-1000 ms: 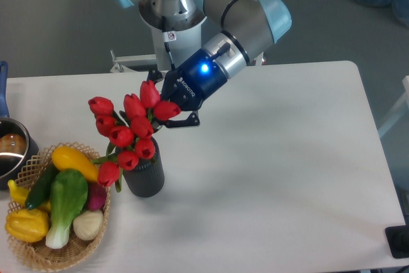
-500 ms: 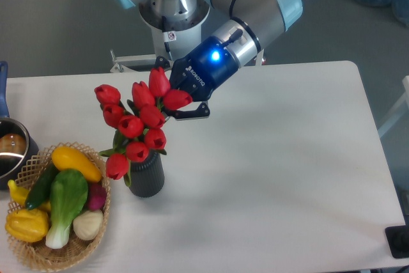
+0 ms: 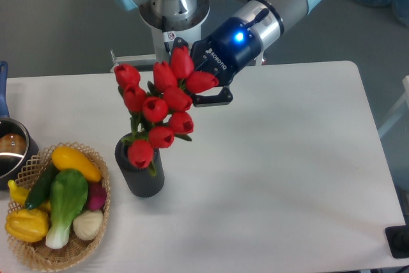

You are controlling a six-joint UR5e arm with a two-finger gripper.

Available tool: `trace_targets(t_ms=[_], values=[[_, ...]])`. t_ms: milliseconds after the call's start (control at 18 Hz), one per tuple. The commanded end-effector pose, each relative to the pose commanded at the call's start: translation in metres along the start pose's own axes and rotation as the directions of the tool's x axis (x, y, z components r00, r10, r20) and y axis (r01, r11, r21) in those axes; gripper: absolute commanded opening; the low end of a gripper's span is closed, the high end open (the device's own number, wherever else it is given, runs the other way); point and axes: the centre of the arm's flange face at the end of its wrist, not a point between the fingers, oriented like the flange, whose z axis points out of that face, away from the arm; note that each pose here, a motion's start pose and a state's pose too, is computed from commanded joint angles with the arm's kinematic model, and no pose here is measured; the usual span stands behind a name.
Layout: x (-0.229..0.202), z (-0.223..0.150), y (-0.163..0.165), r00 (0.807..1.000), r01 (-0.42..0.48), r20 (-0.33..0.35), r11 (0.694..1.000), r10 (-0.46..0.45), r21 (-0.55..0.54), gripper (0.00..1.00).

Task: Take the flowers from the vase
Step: 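Lift the tulip bunch straight up out of the vase, then carry the held tulips away from the vase over the open table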

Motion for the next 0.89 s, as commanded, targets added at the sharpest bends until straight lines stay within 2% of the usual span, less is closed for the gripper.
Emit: trace_targets(t_ms=[278,444,611,889], values=[[-0.013,-0.023,-0.014,0.998,-0.041,0.051,0.999,0.04,0.003,0.0],[-0.033,-0.038,-0.022,0.992,-0.063,0.105,0.997,0.066,-0.033,0.0],[-0.05,-0.056,-0.016,0.966,-0.153,0.188,0.977,0.18,-0.148,0.0],[-0.074,-0.079,0.003,0.939,-0.165,0.255,0.951,0.233,-0.262,0.0]])
